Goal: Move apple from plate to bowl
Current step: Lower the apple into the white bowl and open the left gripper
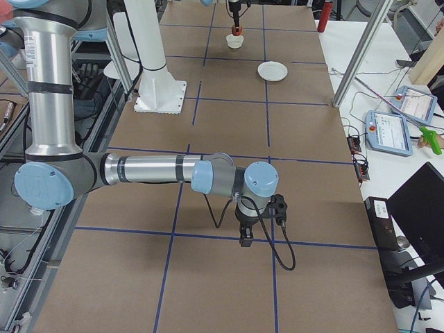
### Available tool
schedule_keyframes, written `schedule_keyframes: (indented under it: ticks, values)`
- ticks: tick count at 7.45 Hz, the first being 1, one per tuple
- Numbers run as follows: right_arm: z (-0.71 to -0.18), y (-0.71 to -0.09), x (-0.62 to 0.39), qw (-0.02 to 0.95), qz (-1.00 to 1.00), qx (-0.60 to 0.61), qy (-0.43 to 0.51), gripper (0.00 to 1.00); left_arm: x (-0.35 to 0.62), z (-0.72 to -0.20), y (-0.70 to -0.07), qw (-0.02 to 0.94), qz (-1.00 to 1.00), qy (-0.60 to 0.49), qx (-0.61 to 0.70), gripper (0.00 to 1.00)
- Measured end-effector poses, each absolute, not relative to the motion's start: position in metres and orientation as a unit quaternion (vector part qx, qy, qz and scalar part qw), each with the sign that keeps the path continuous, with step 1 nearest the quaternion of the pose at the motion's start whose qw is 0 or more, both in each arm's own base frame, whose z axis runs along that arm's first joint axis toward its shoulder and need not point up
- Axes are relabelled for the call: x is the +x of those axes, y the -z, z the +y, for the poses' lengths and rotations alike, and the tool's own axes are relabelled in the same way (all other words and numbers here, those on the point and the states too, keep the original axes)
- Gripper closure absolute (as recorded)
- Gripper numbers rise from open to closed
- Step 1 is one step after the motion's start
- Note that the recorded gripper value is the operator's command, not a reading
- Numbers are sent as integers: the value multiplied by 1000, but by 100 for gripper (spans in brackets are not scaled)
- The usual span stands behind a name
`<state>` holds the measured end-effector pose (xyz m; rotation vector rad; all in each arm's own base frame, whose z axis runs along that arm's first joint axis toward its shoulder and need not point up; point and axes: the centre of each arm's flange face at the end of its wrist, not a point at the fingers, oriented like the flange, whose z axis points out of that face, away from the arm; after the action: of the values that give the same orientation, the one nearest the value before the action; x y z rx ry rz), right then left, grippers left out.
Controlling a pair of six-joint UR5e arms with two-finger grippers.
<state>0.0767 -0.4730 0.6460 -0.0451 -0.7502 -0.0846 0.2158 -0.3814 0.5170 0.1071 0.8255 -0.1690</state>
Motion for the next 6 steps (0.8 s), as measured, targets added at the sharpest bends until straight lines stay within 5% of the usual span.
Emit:
schedule_keyframes:
  ticks: [6]
  values:
    - [-473, -646, 77, 929, -366, -22, 41, 0, 220, -381, -544, 916, 392, 74, 44, 100]
